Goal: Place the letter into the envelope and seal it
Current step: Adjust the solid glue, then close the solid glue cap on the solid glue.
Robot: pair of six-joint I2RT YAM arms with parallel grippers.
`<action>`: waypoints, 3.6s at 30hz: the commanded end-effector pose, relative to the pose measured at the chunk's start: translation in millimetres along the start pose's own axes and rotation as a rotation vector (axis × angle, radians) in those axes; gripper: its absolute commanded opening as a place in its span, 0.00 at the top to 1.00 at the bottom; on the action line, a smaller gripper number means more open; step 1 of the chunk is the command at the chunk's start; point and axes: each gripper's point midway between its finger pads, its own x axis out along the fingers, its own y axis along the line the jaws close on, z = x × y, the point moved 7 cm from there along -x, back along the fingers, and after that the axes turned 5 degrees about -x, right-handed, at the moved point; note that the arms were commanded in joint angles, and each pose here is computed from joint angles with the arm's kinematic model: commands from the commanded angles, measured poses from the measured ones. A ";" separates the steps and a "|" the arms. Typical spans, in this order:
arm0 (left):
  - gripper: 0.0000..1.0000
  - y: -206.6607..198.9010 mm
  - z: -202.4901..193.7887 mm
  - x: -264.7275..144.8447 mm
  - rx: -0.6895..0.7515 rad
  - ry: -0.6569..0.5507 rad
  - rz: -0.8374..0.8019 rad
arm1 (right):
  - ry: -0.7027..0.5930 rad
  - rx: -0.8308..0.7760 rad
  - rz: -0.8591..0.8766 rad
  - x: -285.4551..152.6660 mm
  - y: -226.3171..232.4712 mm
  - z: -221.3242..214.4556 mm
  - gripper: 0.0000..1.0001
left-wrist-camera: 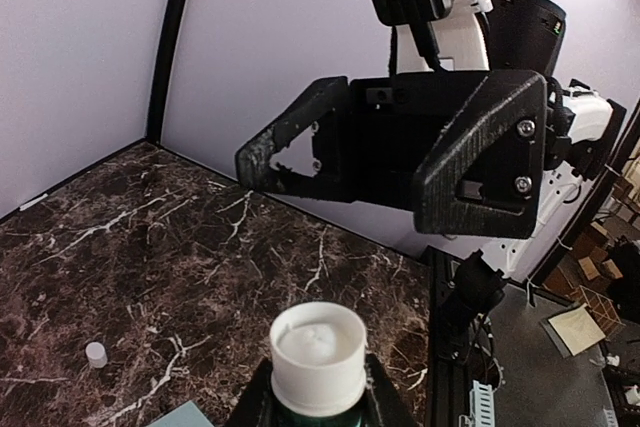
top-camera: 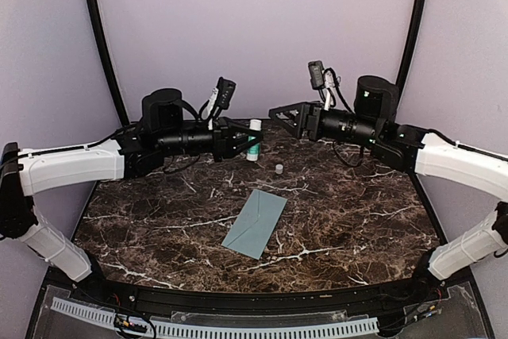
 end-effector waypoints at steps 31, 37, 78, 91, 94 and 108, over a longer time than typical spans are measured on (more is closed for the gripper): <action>1.00 -11.1 1.3 8.5 0.024 0.018 -0.151 | 0.137 -0.026 0.288 38.5 34.6 -17.2 0.74; 0.89 -12.7 -1.1 7.2 0.021 0.020 -0.170 | 0.109 -0.024 0.242 36.3 31.7 -11.9 0.86; 1.00 33.1 -11.4 -55.3 -0.029 0.159 -0.009 | 0.072 0.044 -0.191 14.4 -40.0 -2.9 0.36; 1.00 75.8 -5.1 -112.5 -0.029 0.162 0.285 | 0.498 0.070 -0.643 70.8 -135.4 -84.8 0.42; 1.00 78.6 -6.0 -113.8 -0.028 0.175 0.317 | 0.576 0.068 -0.674 88.6 -152.5 -103.5 0.43; 1.00 77.0 -6.5 -114.7 -0.046 0.174 0.310 | 0.762 0.050 -0.810 132.3 -210.5 -161.2 0.44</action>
